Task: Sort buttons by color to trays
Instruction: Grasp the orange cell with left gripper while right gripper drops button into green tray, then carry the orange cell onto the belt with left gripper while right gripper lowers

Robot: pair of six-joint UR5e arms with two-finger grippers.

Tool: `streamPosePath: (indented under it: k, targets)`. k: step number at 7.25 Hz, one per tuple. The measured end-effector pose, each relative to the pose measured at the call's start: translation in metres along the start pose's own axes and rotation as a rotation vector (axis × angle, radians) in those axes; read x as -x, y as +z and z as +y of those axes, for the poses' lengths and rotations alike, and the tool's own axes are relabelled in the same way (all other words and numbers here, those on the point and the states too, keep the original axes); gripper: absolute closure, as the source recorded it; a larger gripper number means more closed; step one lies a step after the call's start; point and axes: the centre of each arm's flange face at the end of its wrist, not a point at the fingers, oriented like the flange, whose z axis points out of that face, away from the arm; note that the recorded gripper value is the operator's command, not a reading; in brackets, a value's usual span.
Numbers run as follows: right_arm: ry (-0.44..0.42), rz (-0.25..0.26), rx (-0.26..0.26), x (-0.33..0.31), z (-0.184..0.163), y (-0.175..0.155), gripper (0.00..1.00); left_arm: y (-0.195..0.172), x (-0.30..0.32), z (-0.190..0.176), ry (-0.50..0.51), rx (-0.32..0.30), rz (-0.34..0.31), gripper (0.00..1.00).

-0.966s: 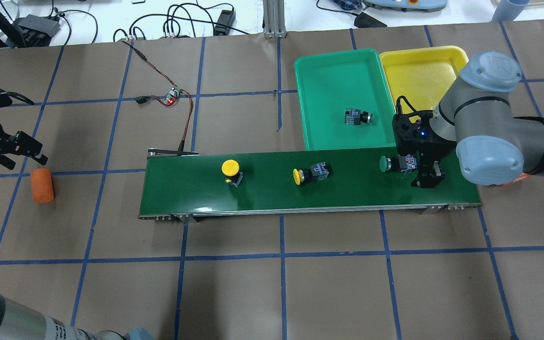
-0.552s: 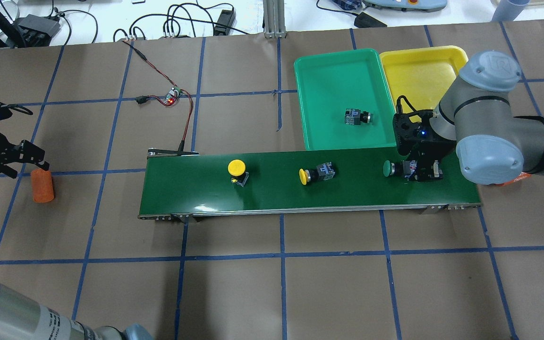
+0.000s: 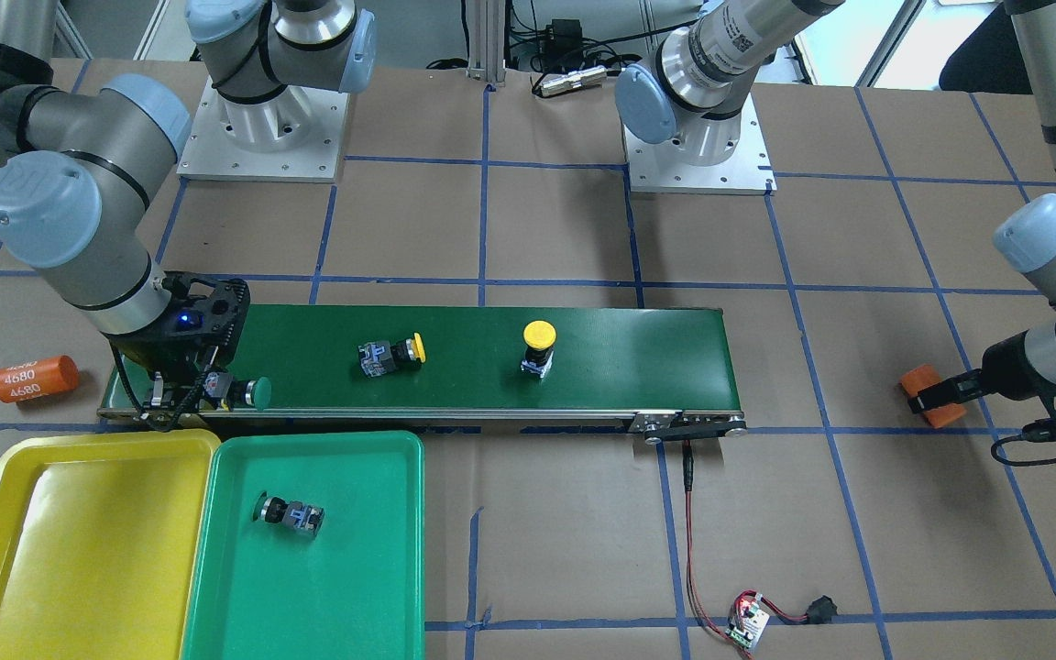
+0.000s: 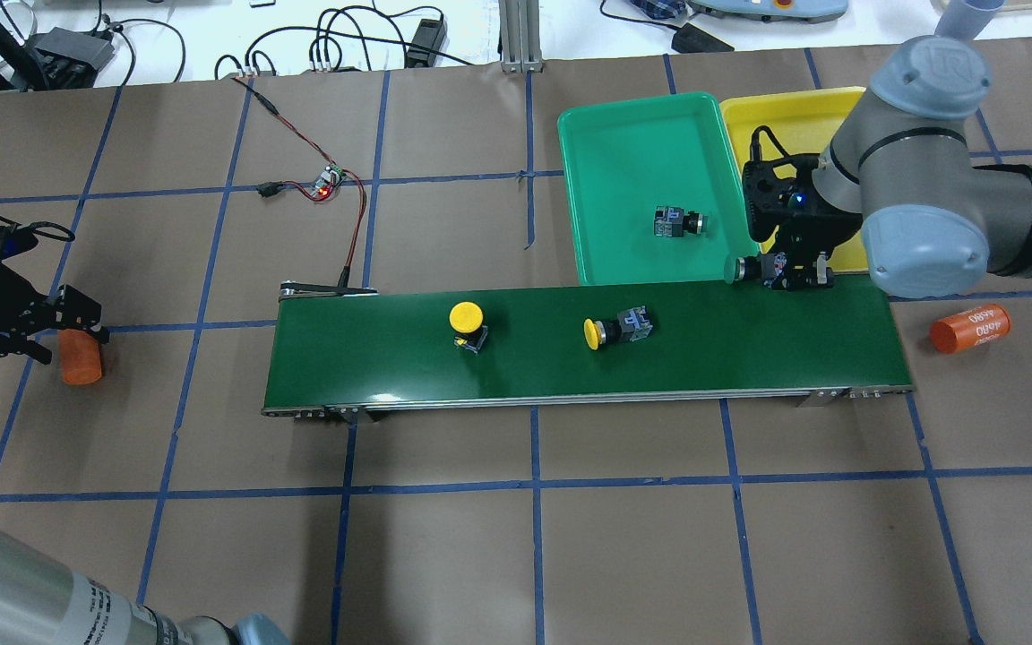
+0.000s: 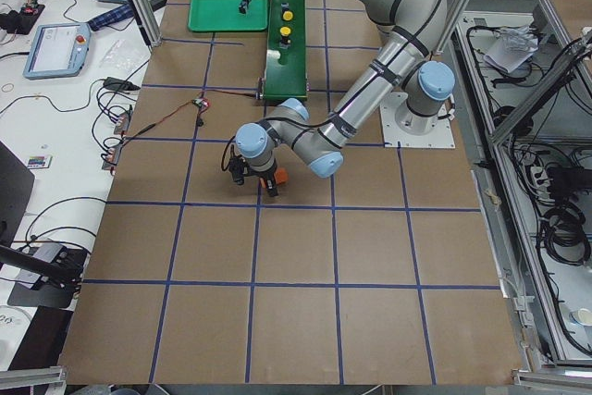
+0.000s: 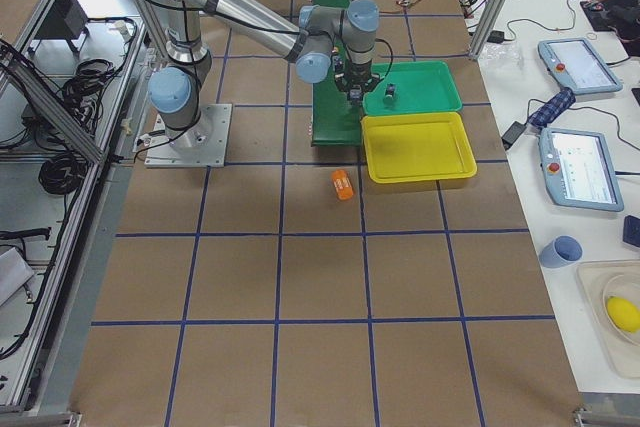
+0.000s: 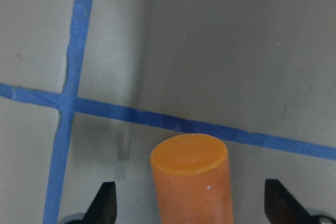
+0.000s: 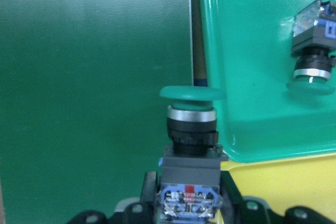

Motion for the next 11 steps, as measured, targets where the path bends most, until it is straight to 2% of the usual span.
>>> streamPosePath:
  k: [2,3,4,7,9,11]
  targets:
    - [-0.029,-0.006,-0.006,-0.037,-0.032,0.023,0.87,0.004,-0.003,0.000,-0.015,0.001,0.009,1.00]
    - [-0.047,-0.008,-0.002,-0.049,-0.050,0.038,0.60,0.000,-0.007,0.001,-0.039,0.000,0.009,1.00]
    - [-0.058,-0.009,0.001,-0.054,-0.059,0.047,0.01,-0.012,-0.016,0.005,-0.105,0.001,0.007,1.00]
    - [-0.053,-0.004,0.003,-0.060,-0.051,0.043,0.00,-0.060,-0.100,0.024,-0.351,0.013,-0.008,1.00]
    - [-0.020,-0.008,0.000,-0.057,-0.012,0.014,0.00,-0.078,-0.176,0.047,-0.502,0.060,-0.021,1.00]
    - [-0.016,-0.036,0.006,-0.024,0.028,-0.018,0.00,-0.078,-0.257,0.074,-0.643,0.099,-0.058,1.00]
